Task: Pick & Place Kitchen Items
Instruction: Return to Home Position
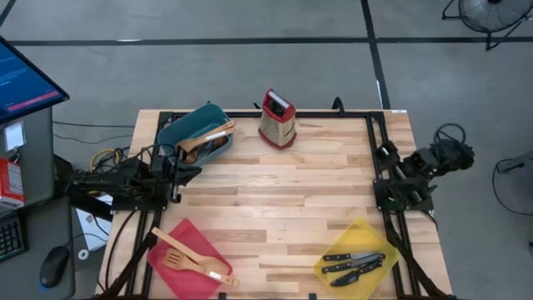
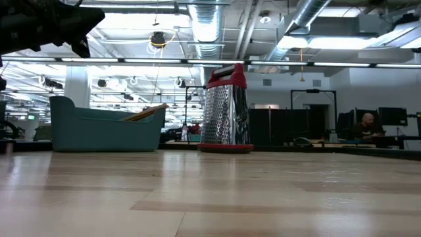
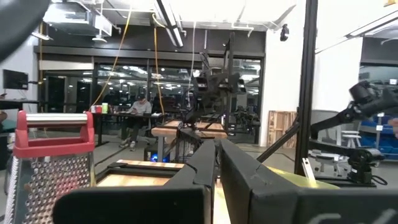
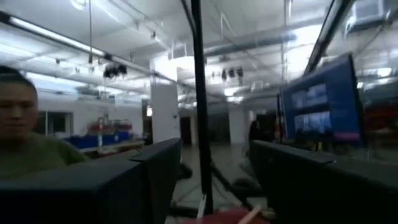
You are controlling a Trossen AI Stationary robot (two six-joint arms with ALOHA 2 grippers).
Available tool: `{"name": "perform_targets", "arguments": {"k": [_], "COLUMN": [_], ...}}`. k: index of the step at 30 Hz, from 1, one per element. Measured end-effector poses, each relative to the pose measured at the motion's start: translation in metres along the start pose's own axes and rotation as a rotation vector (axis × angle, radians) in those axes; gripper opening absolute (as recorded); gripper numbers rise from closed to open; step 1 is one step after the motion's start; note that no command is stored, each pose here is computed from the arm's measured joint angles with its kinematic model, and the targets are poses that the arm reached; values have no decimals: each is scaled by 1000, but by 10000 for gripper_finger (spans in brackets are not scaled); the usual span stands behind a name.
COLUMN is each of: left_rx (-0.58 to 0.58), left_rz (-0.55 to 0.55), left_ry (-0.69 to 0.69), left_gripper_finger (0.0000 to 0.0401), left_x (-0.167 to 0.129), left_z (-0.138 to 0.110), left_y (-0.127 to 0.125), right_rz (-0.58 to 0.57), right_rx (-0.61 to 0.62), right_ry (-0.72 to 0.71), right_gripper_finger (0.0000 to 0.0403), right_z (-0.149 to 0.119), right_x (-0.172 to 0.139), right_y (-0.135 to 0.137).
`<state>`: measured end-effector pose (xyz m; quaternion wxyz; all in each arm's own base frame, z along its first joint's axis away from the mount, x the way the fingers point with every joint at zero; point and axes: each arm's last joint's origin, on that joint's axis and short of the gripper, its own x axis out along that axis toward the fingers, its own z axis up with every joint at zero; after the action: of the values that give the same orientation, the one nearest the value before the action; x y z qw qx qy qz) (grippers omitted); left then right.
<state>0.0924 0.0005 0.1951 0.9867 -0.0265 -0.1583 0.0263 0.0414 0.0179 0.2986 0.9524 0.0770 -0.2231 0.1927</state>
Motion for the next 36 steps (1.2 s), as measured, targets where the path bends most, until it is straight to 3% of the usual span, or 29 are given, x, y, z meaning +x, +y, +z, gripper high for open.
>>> {"name": "perform_targets", "arguments": {"k": [4,7,21,36], "left_rx": [0,0,0,-1], "left_rz": [1,1,2,2], "left_ry": [-6,-6,-6,-12], "left_gripper_finger": [8,8,8,8], "left_x": [0,0,0,0], "left_z": [1,1,1,1], "left_y": [0,0,0,0], "right_rz": [80,69,86,50], "right_rx": [1,28,39,-42], "right_ry": [72,184,243,460], "right_gripper_finger": [205,204,205,206], "right_z": [-7,-31,-121,-141], "right_x": [0,0,-6,-13], "right_y": [2,1,-2,-5]}}
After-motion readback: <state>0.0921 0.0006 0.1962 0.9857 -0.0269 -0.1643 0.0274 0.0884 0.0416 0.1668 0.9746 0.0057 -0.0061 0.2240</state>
